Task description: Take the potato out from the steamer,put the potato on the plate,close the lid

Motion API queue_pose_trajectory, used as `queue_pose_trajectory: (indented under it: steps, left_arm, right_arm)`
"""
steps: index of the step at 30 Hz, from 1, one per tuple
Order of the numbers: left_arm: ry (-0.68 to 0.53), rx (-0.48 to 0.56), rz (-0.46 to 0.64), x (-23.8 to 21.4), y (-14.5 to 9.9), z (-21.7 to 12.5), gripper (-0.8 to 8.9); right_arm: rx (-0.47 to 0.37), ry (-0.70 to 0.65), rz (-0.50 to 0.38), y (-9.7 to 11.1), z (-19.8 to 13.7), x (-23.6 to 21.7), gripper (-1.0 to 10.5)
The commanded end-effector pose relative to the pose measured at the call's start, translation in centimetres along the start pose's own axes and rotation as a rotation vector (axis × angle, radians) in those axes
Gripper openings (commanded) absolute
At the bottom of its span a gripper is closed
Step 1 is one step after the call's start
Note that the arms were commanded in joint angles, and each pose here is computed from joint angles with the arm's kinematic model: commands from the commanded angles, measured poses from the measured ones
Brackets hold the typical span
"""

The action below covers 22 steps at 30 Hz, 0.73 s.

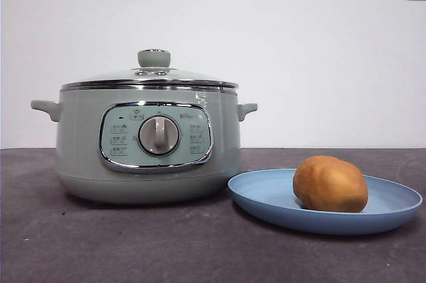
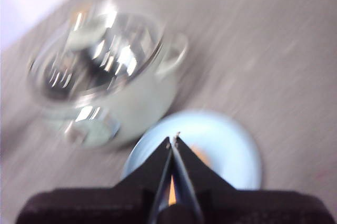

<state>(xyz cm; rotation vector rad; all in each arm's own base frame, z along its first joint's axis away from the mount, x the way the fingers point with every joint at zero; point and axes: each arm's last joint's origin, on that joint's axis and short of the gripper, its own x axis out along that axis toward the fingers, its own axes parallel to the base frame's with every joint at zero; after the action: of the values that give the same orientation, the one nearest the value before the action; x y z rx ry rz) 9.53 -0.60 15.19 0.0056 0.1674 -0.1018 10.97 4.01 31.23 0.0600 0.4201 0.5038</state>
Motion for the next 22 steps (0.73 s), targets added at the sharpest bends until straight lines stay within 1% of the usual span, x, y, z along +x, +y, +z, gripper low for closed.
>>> queue_pose_trajectory:
  steps: [1,5,8,11,14,16,19,22]
  left_arm:
    - [0.012,-0.008,0.004,0.1,0.0,-0.5,-0.04]
    - [0.012,-0.008,0.004,0.1,0.0,-0.5,-0.04]
    - [0.012,-0.008,0.005,0.1,0.0,-0.5,-0.04]
    - [0.012,-0.008,0.005,0.1,0.0,-0.5,-0.04]
    - [0.012,-0.008,0.005,0.1,0.0,-0.5,-0.04]
    - [0.012,-0.008,0.005,0.1,0.0,-0.5,-0.04]
    - [0.012,-0.008,0.005,0.1,0.0,-0.5,-0.04]
    - [0.012,-0.008,0.005,0.1,0.0,-0.5,-0.04]
  right_arm:
    - [0.007,-0.093,-0.084,-0.9,-1.5,-0.8,0.0]
    - [-0.009,-0.258,-0.168,-1.9,-4.1,-1.0,0.0]
    - [-0.022,-0.327,-0.200,-2.5,-6.6,-0.5,0.0]
    - [-0.018,-0.345,-0.217,-3.0,-9.1,0.3,0.0]
    - [0.014,-0.343,-0.273,-3.5,-11.2,1.2,0.0]
    - [0.046,-0.334,-0.298,-3.8,-12.4,1.7,0.0]
    - [0.118,-0.324,-0.349,-4.4,-14.2,2.6,0.0]
    - [0.160,-0.294,-0.352,-4.7,-15.3,3.2,0.0]
